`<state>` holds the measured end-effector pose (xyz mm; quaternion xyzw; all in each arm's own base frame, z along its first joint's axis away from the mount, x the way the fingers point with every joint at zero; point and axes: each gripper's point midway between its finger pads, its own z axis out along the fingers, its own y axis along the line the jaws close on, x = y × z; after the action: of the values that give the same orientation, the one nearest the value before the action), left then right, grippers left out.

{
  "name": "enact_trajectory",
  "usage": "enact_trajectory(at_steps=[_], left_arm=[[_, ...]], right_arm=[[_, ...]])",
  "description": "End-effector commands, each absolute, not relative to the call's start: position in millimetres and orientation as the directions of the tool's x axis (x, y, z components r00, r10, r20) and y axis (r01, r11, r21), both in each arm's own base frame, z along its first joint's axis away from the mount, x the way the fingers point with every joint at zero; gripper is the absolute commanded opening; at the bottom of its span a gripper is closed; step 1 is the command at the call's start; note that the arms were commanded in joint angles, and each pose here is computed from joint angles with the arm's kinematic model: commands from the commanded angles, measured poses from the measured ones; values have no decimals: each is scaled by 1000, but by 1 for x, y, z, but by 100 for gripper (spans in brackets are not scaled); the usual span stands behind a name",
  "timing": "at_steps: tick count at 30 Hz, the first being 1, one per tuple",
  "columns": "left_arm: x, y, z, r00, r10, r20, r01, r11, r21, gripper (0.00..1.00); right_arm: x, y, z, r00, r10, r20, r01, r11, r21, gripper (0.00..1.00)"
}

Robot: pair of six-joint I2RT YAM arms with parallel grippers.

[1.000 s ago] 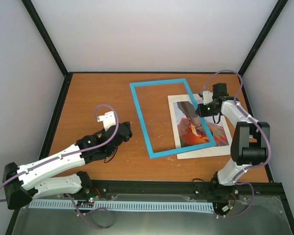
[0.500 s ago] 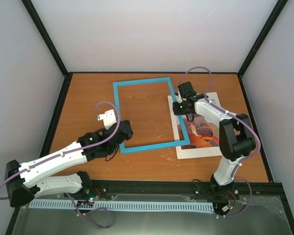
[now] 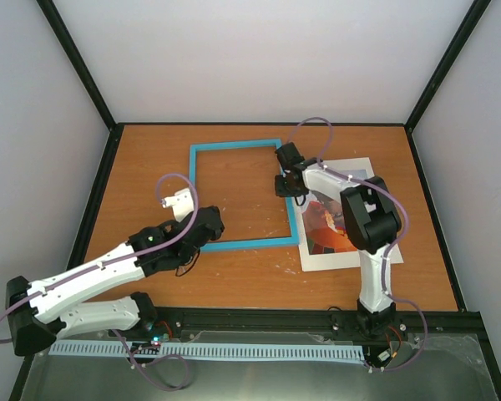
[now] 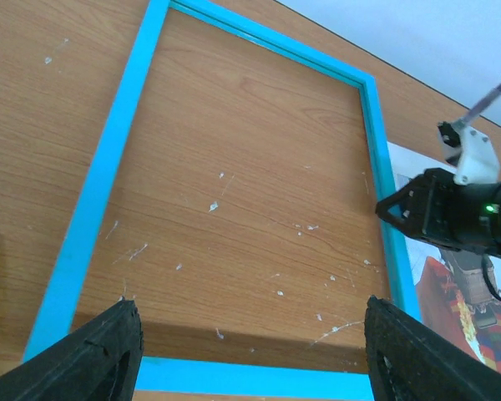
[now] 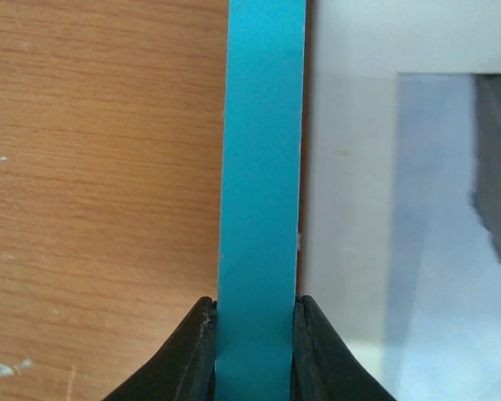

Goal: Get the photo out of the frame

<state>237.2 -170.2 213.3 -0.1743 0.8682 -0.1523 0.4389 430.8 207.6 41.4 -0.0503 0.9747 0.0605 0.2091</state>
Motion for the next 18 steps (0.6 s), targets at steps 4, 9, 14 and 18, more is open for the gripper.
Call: enact_trajectory(at_steps=[4, 9, 14, 18], left_arm=[[230, -161, 210, -560, -468, -684, -197, 877, -438, 72], [228, -159, 207, -563, -475, -676, -206, 873, -442, 72], [227, -158, 205, -563, -480, -673, -210, 870, -445, 72], [228, -159, 203, -566, -474, -675, -209, 874, -439, 72]], right_arm=[[448, 253, 43, -903, -30, -428, -104, 983, 151, 3], [453, 259, 27, -919, -35, -393, -102, 983, 152, 7], [448, 269, 21, -931, -55, -362, -135, 971, 200, 40], [447, 265, 31, -922, -72, -380, -154, 969, 192, 45]])
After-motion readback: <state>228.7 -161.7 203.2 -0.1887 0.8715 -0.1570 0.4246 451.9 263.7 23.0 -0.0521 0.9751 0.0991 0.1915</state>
